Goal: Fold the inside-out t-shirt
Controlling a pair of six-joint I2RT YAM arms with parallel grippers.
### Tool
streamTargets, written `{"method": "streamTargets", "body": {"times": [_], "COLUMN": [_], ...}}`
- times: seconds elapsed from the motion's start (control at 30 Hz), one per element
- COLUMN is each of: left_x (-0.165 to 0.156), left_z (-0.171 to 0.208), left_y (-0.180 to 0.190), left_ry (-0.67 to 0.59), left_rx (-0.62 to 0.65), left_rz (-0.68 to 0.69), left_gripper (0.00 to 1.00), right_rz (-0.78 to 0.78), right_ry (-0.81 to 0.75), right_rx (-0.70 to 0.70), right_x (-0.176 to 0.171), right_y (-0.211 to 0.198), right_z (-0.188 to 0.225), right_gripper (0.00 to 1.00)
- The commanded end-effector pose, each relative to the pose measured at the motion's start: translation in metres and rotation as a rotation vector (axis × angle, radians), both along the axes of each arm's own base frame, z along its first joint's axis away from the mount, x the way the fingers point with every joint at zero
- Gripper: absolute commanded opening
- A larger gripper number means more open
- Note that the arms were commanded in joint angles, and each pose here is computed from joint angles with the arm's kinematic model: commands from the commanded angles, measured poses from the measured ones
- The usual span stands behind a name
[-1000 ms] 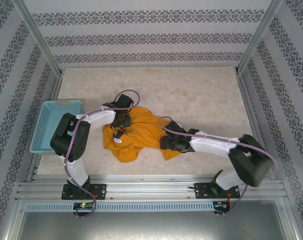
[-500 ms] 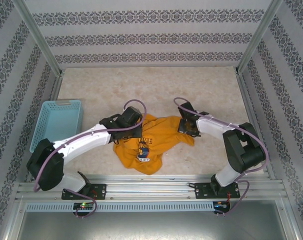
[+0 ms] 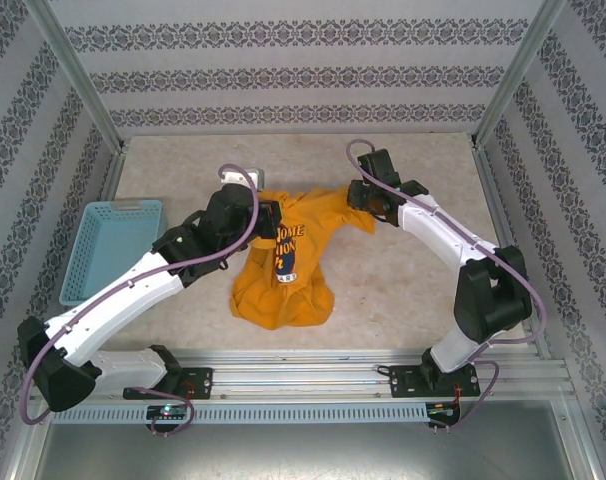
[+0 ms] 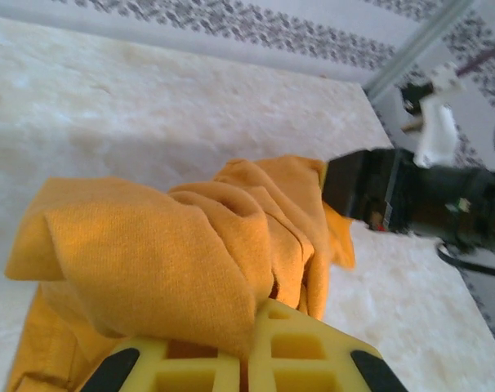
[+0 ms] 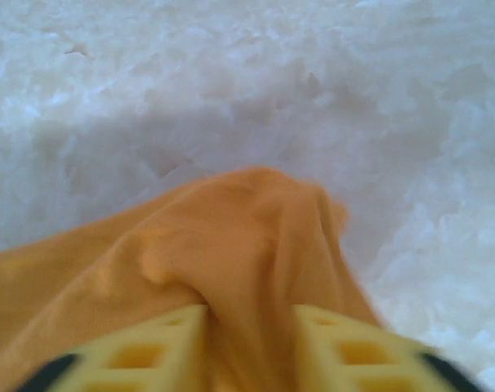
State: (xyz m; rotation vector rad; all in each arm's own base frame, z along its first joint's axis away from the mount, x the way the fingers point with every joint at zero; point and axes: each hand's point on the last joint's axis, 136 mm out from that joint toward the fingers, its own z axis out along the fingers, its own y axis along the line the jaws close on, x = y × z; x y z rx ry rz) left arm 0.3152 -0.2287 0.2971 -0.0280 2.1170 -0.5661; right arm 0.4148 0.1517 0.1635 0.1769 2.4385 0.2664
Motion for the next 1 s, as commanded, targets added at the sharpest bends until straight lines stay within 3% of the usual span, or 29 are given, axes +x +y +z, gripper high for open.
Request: {"method": "streamTargets", "body": {"times": [0.0, 0.13, 0.3, 0.47, 0.63, 0.73, 0.8, 0.9, 0.93, 0.97], "left_x": [0.013, 0.024, 0.035, 0.042, 0.042, 0.039, 0.036, 0.028, 0.025, 0.022], "left_z": [-0.010, -0.011, -0.005, 0.008, 0.019, 0.029, 0.038, 0.054, 0.058, 0.061], "left_y": [0.030, 0.042, 0.050, 0.051, 0.052, 0.057, 0.066, 0.087, 0.093, 0.098], "left_ry": [0.013, 0.030, 0.018, 0.011, -0.003, -0.008, -0.021, -0.068, -0.081, -0.090], "left_rx": [0.102, 0.100, 0.089, 0.091, 0.066, 0.069, 0.077, 0.070, 0.062, 0.054], "left_rz": [0.135, 0.175, 0.199, 0.205, 0.213, 0.228, 0.254, 0.319, 0.334, 0.349], "left_gripper": [0.00, 0.00, 0.00, 0.00, 0.00, 0.00, 0.00, 0.00, 0.00, 0.00], "right_rz": [0.105, 0.274, 0.460, 0.588, 0.621, 0.568, 0.481, 0.379, 0.347, 0.308], "right_ry": [-0.004, -0.066, -0.162, -0.209, -0.128, -0.071, -0.055, -0.106, -0.122, -0.144], "right_rx": [0.006, 0.138, 0.240, 0.191, 0.136, 0.040, -0.054, -0.088, -0.087, -0.086], "right_x": [-0.038, -0.103, -0.174, -0.207, -0.205, -0.192, -0.180, -0.167, -0.163, -0.159], "right_y": [0.024, 0.086, 0.144, 0.178, 0.211, 0.213, 0.195, 0.160, 0.146, 0.130], "right_z": [0.003, 0.001, -0.018, -0.037, -0.075, -0.099, -0.103, -0.086, -0.079, -0.068], "right_gripper": [0.66, 0.78, 0.82, 0.84, 0.79, 0.65, 0.38, 0.06, 0.00, 0.00]}}
